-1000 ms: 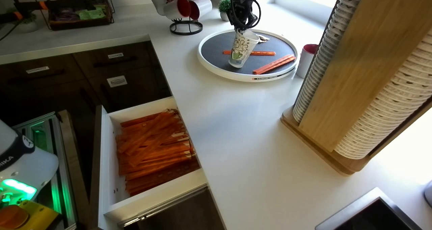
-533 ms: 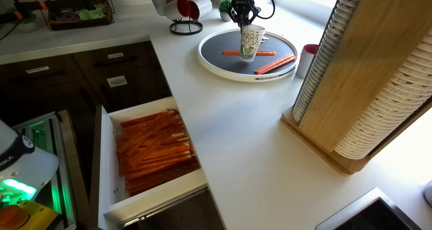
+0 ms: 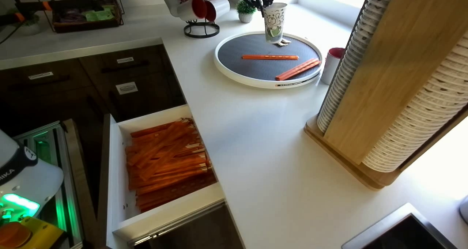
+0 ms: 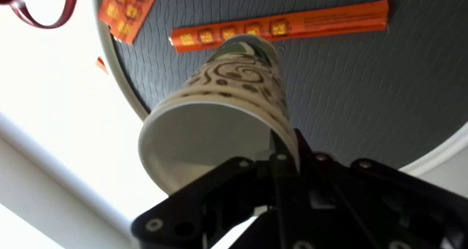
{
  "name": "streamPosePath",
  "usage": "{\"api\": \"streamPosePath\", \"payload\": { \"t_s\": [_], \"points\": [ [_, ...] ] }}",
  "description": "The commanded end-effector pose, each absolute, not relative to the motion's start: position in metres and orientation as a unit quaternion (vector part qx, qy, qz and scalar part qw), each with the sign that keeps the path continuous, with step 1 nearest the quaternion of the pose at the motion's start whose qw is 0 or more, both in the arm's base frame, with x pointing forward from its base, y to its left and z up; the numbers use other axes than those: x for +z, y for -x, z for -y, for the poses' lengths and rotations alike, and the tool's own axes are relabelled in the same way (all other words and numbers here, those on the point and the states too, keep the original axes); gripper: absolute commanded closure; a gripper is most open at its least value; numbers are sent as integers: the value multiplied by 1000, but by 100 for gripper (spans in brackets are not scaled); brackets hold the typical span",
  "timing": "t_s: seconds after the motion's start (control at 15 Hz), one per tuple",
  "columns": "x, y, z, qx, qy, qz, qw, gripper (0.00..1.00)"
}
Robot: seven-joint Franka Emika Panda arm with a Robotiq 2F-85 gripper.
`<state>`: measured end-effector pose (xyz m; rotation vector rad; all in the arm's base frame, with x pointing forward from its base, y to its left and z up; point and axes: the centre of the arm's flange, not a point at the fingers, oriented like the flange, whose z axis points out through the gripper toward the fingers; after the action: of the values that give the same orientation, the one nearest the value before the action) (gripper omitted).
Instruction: Rotate the tray clockwise then place the coffee cup upright.
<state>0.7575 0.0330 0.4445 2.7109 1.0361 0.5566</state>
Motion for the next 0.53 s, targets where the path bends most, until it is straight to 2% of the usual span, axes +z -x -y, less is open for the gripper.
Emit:
{"api": "streamPosePath", "payload": {
  "t_s": [0.0, 0.33, 0.4, 0.47],
  "points": [
    [444, -758, -40, 192, -907, -364, 89, 94],
    [443, -758, -42, 194, -900, -380, 86, 94],
    [439, -759, -39, 199, -891, -402, 73, 99],
    [435, -765, -37, 196, -876, -435, 69, 99]
  ]
}}
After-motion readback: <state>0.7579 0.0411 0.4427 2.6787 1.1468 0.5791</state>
